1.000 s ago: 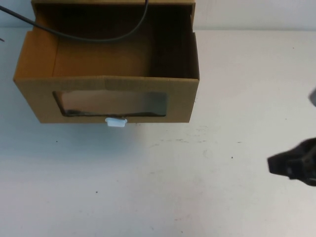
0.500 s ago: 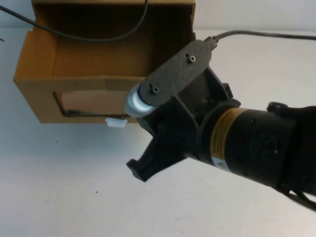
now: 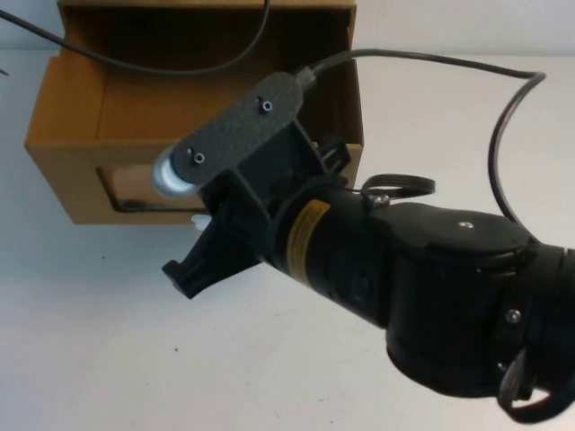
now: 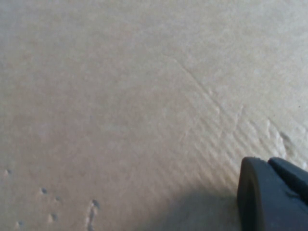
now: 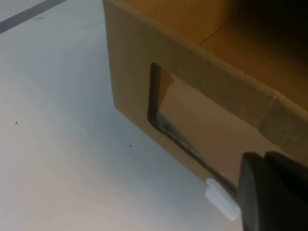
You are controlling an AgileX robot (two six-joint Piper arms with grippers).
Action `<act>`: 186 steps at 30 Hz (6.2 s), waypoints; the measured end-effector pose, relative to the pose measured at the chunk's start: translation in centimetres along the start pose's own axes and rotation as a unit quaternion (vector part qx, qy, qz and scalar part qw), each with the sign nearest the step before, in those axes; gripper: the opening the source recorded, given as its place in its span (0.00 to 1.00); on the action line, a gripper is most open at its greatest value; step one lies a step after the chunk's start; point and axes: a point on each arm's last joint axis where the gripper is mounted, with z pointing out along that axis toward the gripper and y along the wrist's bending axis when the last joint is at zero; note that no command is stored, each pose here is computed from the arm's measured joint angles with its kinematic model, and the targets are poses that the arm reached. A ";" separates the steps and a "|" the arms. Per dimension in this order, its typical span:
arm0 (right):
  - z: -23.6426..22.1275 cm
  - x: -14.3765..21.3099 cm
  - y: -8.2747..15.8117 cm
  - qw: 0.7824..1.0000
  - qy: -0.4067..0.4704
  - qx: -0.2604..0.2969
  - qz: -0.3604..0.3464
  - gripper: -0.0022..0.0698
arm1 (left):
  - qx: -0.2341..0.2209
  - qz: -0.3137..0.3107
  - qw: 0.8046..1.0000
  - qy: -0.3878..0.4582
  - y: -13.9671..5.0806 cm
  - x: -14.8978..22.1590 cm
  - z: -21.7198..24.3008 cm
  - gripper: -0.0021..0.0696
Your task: Close the shoe box
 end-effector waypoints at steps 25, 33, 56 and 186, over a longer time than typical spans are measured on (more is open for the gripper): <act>2.9 -0.2 -1.5 0.997 0.004 -0.020 0.068 0.01 | 0.000 0.000 1.000 0.000 0.0 0.0 0.0 0.03; 4.2 0.9 -2.7 0.998 0.025 -0.004 0.064 0.01 | 0.000 0.000 1.000 0.000 0.0 0.0 0.0 0.03; 10.5 -0.2 -8.8 0.994 -0.019 0.037 0.103 0.01 | -0.002 0.002 1.000 -0.004 0.0 -0.1 0.0 0.03; -22.4 13.0 -6.5 0.972 0.004 -0.040 0.232 0.01 | -0.134 -0.139 0.944 -0.269 -11.0 38.8 -14.6 0.03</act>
